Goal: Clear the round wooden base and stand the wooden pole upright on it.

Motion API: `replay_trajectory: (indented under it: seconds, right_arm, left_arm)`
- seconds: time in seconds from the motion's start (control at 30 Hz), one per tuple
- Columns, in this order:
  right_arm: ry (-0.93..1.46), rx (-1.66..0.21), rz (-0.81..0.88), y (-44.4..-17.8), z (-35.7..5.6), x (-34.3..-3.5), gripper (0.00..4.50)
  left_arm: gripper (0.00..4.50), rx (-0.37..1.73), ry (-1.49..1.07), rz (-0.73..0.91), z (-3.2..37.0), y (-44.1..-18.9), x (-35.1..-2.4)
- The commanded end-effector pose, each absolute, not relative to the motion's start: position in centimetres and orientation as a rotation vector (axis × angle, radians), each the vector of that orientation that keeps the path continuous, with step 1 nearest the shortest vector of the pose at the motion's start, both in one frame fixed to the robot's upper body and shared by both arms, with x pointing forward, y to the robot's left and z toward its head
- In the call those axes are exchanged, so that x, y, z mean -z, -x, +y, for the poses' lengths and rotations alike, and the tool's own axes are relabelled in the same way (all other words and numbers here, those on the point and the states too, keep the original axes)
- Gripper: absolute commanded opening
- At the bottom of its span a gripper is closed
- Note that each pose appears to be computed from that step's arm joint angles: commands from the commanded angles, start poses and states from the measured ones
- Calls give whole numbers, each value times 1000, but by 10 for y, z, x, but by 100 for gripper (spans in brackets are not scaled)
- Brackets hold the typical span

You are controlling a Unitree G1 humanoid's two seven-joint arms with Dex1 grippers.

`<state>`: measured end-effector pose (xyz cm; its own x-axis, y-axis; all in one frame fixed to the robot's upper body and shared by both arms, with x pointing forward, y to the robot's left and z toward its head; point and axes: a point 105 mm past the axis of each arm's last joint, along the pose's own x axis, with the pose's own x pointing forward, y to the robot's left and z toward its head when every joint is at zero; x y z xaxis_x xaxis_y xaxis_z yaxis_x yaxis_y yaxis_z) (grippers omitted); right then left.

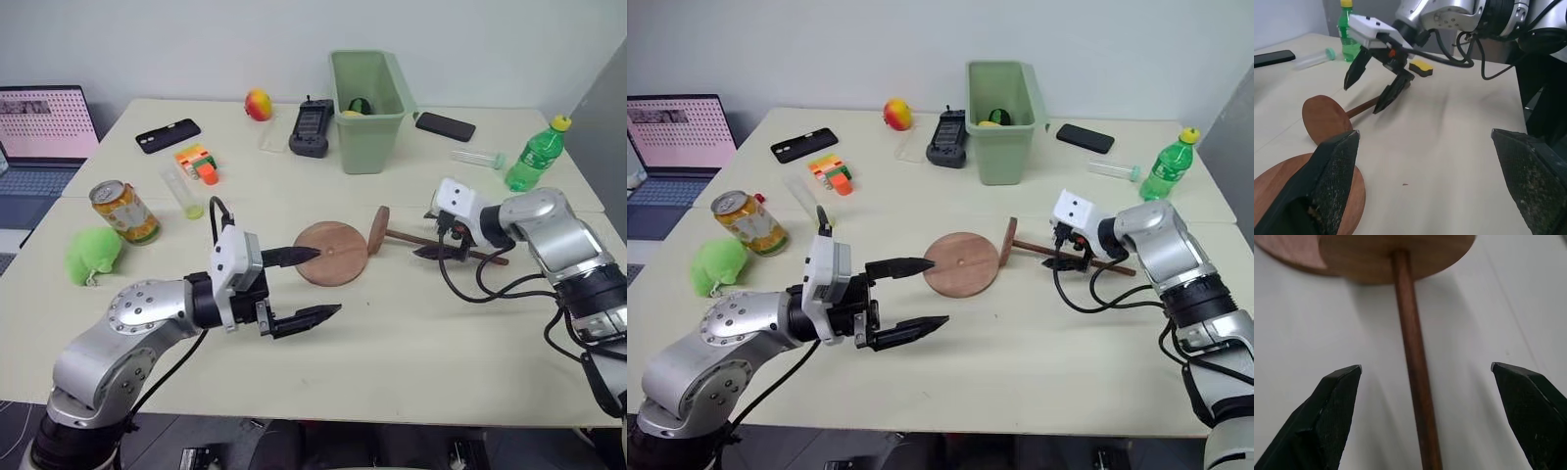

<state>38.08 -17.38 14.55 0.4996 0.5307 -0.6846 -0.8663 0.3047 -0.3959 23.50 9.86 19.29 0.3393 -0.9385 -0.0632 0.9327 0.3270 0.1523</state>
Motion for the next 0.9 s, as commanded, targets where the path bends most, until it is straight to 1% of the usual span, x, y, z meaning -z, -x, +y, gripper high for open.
replay_trajectory:
  seconds: [0.03,0.1,0.17,0.2,0.23,0.33,0.37,0.47,0.5,0.53,0.57,0.6,0.63,0.73,0.77,0.83,0.9]
  right_arm:
    - [873,-1011,485,-383,-175,-147,446]
    - [870,-1010,492,-385,-176,-146,446]
    - [866,-1013,495,-387,-176,-147,410]
    - [867,-1015,495,-388,-176,-148,404]
    - [866,-1017,495,-389,-175,-149,386]
    - [866,-1023,499,-391,-175,-149,303]
    - [866,-1023,500,-391,-174,-148,294]
    - [864,-1021,507,-394,-173,-143,227]
    - [865,-1021,508,-395,-173,-141,196]
    - [872,-1019,509,-396,-173,-140,182]
    - [876,-1016,507,-398,-174,-139,158]
    - [879,-1012,505,-399,-174,-140,131]
    - [881,-1010,504,-400,-175,-140,114]
    - [884,-1008,500,-400,-177,-143,44]
    - [880,-1007,493,-400,-178,-146,29]
    - [862,-1000,473,-401,-178,-152,28]
    - [721,-1002,311,-403,-157,-187,27]
  left_arm:
    - [450,1224,-196,-98,95,-228,-202]
    - [450,1221,-195,-97,94,-228,-201]
    - [450,1217,-196,-95,94,-227,-201]
    - [450,1217,-195,-93,94,-226,-200]
    - [450,1217,-195,-92,94,-226,-200]
    - [450,1215,-191,-93,93,-226,-200]
    - [450,1213,-190,-93,93,-226,-200]
    - [450,1210,-187,-95,93,-227,-200]
    - [450,1210,-185,-96,92,-227,-200]
    - [450,1206,-188,-104,92,-228,-200]
    - [450,1199,-185,-112,92,-228,-202]
    - [450,1195,-186,-118,92,-229,-202]
    - [450,1186,-187,-129,93,-230,-204]
    - [450,1165,-191,-148,95,-232,-206]
    - [450,1158,-190,-153,95,-232,-207]
    - [450,1148,-192,-160,96,-232,-207]
    - [450,1076,-198,-207,103,-237,-213]
